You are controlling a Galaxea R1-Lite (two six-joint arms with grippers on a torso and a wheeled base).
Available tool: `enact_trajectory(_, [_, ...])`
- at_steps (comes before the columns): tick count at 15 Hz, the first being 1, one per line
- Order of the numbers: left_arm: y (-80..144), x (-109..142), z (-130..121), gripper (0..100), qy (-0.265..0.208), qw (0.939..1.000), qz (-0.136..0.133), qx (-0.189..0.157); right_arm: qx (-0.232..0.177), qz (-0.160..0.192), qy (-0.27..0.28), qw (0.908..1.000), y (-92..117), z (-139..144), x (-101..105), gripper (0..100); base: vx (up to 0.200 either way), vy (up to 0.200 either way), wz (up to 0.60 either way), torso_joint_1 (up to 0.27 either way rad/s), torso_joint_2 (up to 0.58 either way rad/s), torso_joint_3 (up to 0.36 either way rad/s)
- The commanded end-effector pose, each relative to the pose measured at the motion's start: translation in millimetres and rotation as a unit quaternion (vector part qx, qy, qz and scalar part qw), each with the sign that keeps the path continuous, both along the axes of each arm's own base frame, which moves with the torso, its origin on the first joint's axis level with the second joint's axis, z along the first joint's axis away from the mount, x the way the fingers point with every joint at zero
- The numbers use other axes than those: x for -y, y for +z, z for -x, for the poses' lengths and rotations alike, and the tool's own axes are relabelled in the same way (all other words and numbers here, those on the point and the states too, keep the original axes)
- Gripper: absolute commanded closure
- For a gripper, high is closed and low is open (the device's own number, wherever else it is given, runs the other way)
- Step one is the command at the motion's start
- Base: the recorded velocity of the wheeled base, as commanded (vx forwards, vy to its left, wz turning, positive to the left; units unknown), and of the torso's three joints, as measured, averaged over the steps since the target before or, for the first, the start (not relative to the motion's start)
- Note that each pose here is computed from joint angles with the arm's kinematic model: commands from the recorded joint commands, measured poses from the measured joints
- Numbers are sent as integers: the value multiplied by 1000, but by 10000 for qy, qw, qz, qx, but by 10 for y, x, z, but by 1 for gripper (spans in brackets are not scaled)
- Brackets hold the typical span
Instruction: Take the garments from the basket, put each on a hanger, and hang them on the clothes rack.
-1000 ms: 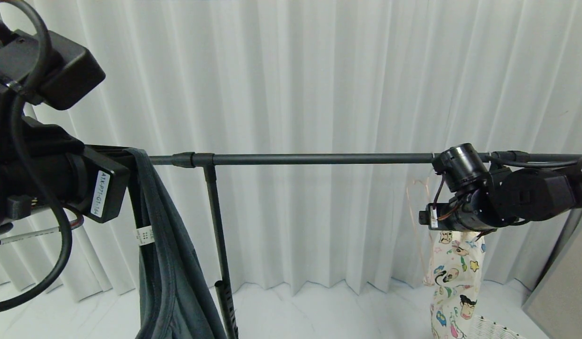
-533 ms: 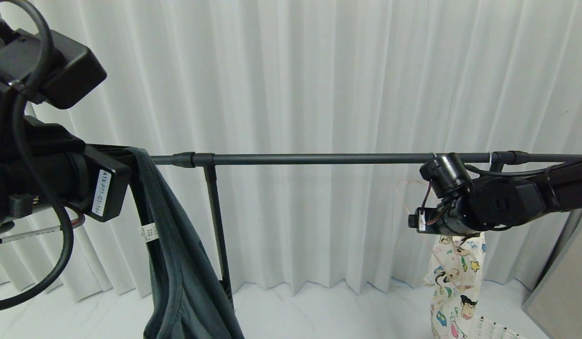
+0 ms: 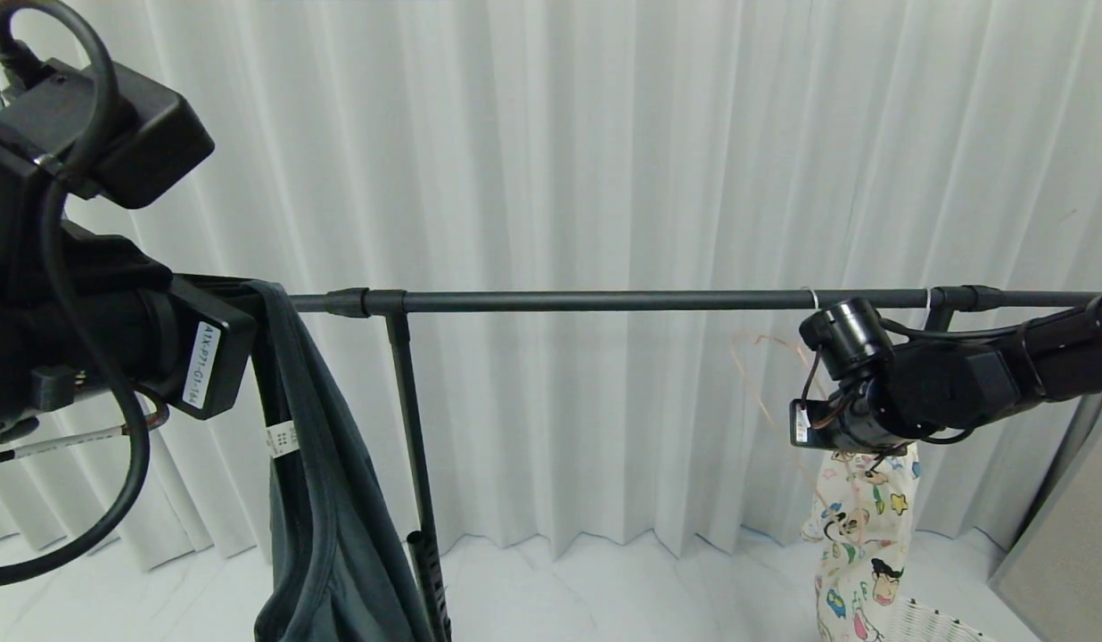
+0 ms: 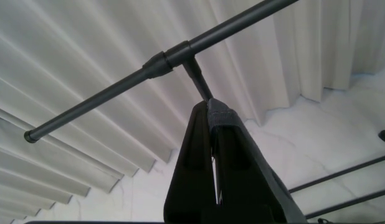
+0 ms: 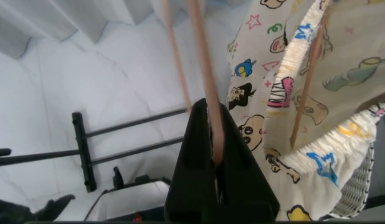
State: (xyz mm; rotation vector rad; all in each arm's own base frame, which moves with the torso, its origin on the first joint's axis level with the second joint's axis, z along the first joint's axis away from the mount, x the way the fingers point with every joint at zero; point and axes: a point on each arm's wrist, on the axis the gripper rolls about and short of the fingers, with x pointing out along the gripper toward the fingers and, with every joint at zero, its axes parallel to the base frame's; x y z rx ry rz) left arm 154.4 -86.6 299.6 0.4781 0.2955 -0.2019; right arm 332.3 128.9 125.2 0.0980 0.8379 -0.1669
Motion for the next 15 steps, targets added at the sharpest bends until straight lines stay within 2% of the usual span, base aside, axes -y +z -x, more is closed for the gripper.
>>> enact_trajectory(1, [7,5,-8,100,2,10000,2,7,85,-35,11,10000,67,25,3,100,0,0,0,0,0,0])
enact_trajectory(5, [18,-2,3,100,-1,10000,15,40,345,-136,99,9993,263,120,-15,100,0,0,0,0,0,0])
enact_trajectory(9, [63,21,-32,100,-7,9993,177,335,792,-303,234,9961,507,289,-24,100,0,0,0,0,0,0])
enact_trajectory(12, [64,18,-23,100,-15,9993,182,341,1073,-199,472,9929,591,406,14,100,0,0,0,0,0,0])
enact_trajectory(15, [71,13,-16,100,-15,9992,194,361,1342,-152,603,9890,568,429,25,100,0,0,0,0,0,0])
